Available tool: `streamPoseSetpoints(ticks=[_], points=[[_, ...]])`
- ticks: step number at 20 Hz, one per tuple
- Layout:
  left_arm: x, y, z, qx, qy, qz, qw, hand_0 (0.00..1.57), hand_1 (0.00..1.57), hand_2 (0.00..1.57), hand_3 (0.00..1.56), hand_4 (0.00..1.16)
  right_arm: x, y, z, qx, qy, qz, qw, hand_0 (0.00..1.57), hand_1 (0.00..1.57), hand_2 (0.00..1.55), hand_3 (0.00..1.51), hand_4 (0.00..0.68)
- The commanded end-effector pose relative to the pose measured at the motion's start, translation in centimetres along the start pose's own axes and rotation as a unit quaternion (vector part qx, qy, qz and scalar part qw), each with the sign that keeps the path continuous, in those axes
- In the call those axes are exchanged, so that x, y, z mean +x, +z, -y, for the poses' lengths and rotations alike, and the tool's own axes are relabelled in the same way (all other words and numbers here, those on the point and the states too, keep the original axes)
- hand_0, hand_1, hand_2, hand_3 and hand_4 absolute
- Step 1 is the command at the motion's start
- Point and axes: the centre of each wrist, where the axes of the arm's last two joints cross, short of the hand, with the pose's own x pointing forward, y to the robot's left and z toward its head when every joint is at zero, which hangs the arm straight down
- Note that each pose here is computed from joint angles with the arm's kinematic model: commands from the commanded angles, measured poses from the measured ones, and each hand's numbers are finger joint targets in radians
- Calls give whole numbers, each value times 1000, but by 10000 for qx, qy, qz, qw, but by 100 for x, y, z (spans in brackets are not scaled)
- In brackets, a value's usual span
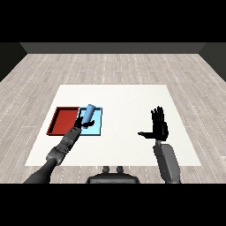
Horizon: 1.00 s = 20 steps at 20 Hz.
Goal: Pick the blue can and put it in the blue box
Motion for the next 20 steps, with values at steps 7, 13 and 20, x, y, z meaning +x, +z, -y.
streamPoseSetpoints(ticks=[7,13,20], points=[[-176,3,-74,587,-168,-305,9977,0,0,0,0,0,68,-46,-144,86,-219,51,9997,0,0,0,0,0],[193,1,-58,2022,1040,1411,9635,0,0,0,0,0,-41,76,-25,135,-236,58,9996,0,0,0,0,0],[154,168,-45,1168,1926,3672,9025,0,0,0,0,0,40,53,73,154,-41,-53,9999,0,0,0,0,0]])
